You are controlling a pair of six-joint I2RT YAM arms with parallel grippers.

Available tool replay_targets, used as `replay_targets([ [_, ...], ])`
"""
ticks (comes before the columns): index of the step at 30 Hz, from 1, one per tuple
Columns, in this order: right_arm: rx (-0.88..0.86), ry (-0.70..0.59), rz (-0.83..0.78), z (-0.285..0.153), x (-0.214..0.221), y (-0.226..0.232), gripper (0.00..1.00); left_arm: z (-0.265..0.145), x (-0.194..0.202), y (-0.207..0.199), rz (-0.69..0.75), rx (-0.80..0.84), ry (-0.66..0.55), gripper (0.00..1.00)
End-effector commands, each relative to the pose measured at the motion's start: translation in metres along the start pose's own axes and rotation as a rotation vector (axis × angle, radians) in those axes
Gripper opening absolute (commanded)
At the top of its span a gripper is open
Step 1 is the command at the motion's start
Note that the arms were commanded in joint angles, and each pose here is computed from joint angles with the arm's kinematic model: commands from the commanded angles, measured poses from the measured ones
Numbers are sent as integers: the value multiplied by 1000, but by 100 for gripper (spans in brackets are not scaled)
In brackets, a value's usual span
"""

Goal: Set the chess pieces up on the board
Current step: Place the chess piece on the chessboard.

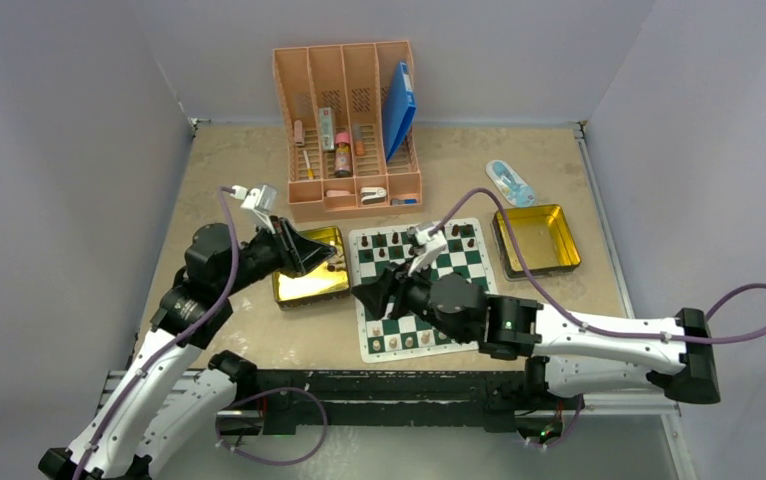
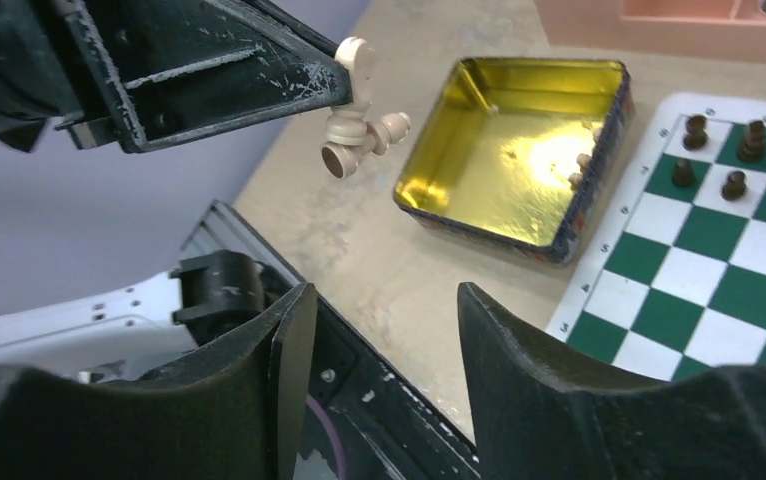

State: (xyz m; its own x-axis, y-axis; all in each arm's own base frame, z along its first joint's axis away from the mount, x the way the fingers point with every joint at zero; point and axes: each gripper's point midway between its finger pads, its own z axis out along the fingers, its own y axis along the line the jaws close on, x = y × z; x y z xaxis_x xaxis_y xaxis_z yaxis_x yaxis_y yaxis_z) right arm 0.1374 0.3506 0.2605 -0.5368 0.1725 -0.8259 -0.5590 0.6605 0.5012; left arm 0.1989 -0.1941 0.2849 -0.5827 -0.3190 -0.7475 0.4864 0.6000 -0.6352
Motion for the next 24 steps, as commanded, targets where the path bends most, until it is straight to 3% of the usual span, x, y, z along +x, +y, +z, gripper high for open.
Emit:
replay_targets([
  [1, -261, -205, 159, -27, -48, 39, 63, -11, -17, -43, -68, 175, -49, 0],
  [6, -425, -316, 325, -53, -69, 50, 77, -24, -23, -66, -146, 266, -66, 0],
  [15, -732, -377, 461, -76, -92, 70, 95, -41, -35, -97, -289, 393, -86, 0],
  [24, -859, -346, 494, -66, -91, 86, 91, -47, -45, -108, -319, 427, -106, 0],
])
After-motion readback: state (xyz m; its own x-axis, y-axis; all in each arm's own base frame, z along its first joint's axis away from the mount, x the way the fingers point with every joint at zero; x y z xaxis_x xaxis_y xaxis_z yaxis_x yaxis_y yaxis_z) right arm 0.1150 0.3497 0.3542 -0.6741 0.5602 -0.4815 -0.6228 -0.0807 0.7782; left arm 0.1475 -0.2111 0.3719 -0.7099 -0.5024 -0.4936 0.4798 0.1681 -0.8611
